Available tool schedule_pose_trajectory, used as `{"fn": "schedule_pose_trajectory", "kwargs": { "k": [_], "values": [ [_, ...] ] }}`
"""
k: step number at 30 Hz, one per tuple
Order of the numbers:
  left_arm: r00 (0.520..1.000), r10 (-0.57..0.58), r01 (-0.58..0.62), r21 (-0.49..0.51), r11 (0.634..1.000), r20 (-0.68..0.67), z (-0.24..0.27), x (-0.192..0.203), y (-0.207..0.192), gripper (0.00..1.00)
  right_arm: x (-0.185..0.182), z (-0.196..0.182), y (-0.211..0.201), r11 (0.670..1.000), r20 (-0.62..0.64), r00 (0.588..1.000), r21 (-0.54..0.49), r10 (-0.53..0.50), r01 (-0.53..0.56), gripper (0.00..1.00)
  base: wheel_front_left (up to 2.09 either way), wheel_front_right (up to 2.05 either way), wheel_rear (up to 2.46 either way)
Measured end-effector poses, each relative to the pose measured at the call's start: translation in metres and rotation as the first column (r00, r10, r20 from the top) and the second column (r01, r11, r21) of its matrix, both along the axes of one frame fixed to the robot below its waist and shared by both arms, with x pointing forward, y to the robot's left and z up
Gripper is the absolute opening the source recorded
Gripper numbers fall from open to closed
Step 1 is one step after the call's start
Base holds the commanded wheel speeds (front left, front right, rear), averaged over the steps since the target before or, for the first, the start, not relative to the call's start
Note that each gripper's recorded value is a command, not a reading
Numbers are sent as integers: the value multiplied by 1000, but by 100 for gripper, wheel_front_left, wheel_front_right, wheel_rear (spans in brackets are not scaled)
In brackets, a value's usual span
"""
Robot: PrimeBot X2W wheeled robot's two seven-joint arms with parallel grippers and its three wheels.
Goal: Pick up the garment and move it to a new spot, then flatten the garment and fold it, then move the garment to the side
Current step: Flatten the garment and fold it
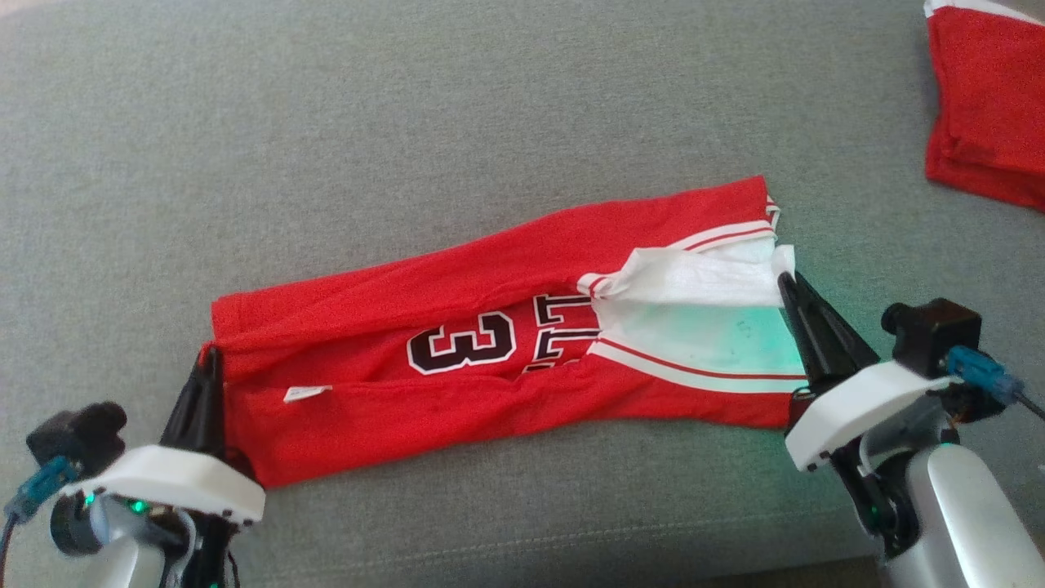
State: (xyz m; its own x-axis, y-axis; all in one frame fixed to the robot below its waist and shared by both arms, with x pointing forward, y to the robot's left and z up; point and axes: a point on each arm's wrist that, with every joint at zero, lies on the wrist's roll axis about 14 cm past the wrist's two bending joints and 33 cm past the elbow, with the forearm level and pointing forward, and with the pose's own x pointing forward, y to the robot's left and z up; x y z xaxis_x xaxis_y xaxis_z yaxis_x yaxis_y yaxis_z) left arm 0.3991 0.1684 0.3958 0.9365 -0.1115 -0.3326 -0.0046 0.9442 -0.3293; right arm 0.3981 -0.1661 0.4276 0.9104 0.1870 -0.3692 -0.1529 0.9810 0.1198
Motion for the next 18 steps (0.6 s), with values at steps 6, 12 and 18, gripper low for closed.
{"fn": "schedule_pose_trajectory", "kwargs": {
  "k": [6, 12, 18],
  "values": [
    [1000, -2, 2, -21, 1000, -25, -6, -13, -5, 35, -13, -1, -6, 1000, -9, 1000, -4, -24, 24, 38, 0, 0, 0],
    [1000, 24, -24, -39, 999, -8, -1, -20, -2, 100, -23, -1, -12, 999, -14, 999, -2, -49, 49, 100, 0, 0, 0],
    [992, 104, -102, -34, 994, 65, 18, -25, 15, 100, -38, 0, -26, 995, -17, 995, 1, -100, 100, 100, 0, 0, 0]
  ]
}}
